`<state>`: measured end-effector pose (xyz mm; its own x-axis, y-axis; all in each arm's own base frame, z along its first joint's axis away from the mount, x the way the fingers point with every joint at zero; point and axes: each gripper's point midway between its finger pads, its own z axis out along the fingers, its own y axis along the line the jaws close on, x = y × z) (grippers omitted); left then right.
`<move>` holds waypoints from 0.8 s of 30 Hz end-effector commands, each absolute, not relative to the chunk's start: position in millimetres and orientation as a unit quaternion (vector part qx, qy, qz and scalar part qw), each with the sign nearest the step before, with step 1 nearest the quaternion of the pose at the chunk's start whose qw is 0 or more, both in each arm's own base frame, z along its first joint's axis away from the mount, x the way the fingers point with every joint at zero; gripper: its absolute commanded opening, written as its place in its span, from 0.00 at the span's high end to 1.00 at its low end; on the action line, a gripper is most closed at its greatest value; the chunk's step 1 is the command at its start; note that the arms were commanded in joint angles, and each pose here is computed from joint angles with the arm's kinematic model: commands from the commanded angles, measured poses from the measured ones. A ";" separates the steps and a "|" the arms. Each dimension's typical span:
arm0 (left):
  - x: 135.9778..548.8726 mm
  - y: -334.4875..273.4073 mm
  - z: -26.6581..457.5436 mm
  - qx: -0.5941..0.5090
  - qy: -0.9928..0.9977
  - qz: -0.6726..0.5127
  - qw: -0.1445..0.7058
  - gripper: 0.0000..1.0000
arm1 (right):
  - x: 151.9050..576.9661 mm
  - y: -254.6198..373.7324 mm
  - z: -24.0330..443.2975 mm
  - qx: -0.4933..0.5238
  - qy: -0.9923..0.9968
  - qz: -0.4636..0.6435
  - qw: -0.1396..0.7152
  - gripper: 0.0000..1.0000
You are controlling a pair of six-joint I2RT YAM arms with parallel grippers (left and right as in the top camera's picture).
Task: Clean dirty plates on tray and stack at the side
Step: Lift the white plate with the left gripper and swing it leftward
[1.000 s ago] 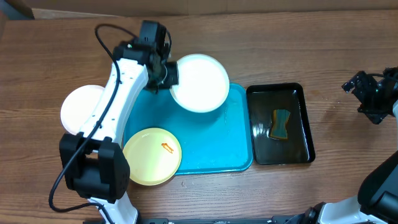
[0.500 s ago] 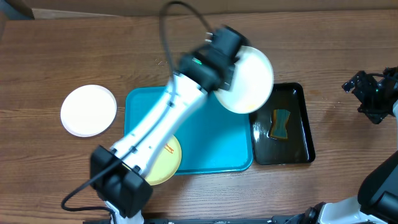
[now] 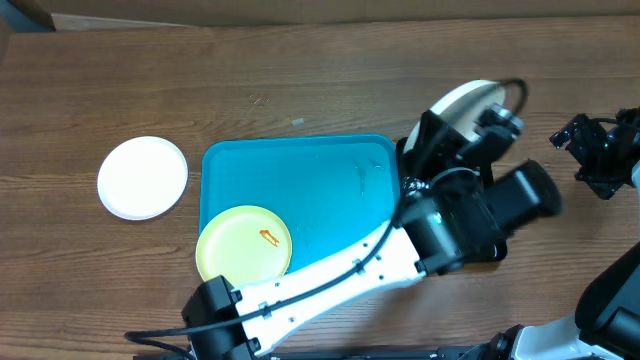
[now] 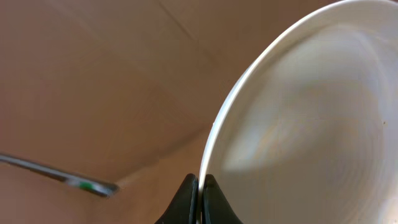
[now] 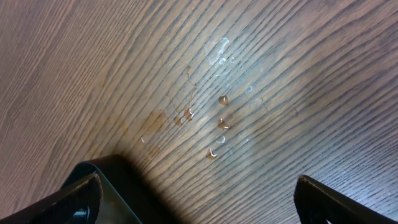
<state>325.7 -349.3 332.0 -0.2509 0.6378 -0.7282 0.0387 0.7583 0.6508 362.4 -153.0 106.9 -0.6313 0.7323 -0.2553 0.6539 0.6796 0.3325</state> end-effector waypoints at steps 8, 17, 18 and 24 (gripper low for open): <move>333.7 -340.8 338.3 0.212 0.748 0.268 0.568 0.96 | 366.3 -156.7 117.4 0.383 0.895 0.101 0.204 0.00; 353.4 -325.9 228.3 0.150 0.925 -0.011 0.349 0.96 | 366.2 -156.6 117.3 0.383 0.895 0.101 0.204 0.00; 359.9 -316.8 222.3 0.134 0.936 -0.033 0.323 0.96 | 366.3 -156.6 117.4 0.383 0.895 0.101 0.204 0.00; 407.5 -206.8 199.4 -0.007 0.974 -0.115 0.195 0.96 | 366.2 -156.7 117.3 0.383 0.895 0.101 0.204 0.00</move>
